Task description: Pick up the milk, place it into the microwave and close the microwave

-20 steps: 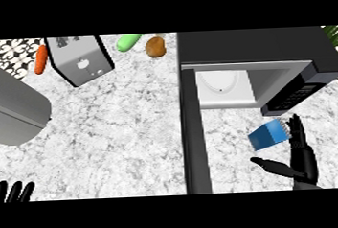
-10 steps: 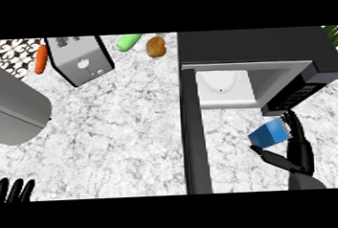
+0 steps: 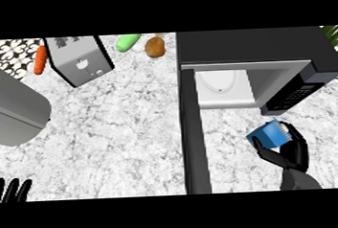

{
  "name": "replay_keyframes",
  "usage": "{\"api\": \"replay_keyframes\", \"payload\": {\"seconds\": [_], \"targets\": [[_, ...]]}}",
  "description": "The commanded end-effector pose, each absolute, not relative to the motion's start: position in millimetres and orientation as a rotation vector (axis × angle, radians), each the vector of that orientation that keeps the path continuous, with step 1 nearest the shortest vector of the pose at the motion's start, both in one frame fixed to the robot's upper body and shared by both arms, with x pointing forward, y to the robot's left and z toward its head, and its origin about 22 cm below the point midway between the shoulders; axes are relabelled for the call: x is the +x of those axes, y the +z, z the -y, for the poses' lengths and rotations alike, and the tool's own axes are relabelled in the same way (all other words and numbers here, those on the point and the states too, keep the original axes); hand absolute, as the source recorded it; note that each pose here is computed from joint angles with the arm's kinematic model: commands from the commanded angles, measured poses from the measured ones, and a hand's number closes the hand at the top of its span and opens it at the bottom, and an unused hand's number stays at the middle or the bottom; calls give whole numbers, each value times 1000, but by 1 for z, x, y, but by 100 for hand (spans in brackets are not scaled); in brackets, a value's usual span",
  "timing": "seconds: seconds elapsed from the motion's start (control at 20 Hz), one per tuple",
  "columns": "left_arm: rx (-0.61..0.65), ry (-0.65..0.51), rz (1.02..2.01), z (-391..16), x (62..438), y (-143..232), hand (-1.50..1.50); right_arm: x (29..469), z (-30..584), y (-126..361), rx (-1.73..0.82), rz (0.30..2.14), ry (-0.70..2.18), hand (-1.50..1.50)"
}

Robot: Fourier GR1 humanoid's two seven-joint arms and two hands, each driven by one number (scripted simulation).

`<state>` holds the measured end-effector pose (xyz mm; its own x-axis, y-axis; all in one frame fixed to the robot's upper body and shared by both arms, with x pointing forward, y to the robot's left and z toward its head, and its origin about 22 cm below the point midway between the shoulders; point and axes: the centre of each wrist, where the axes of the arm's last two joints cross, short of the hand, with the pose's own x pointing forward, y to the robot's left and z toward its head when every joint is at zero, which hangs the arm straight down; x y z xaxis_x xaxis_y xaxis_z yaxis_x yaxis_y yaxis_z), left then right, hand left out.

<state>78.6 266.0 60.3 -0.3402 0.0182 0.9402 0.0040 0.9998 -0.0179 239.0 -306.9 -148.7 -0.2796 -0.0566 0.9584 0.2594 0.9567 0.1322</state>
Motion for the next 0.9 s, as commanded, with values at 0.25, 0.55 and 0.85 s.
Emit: {"api": "replay_keyframes", "payload": {"seconds": [0.25,0.55,0.85], "targets": [[-11,12,1918,-282,68,56,-150,234,325,-141,115,1854,-244,150],[2,22,1913,-273,71,61,-150,235,326,-130,256,1857,-111,150],[1,42,1901,-285,63,45,-150,225,282,-103,299,1859,-6,150]]}}
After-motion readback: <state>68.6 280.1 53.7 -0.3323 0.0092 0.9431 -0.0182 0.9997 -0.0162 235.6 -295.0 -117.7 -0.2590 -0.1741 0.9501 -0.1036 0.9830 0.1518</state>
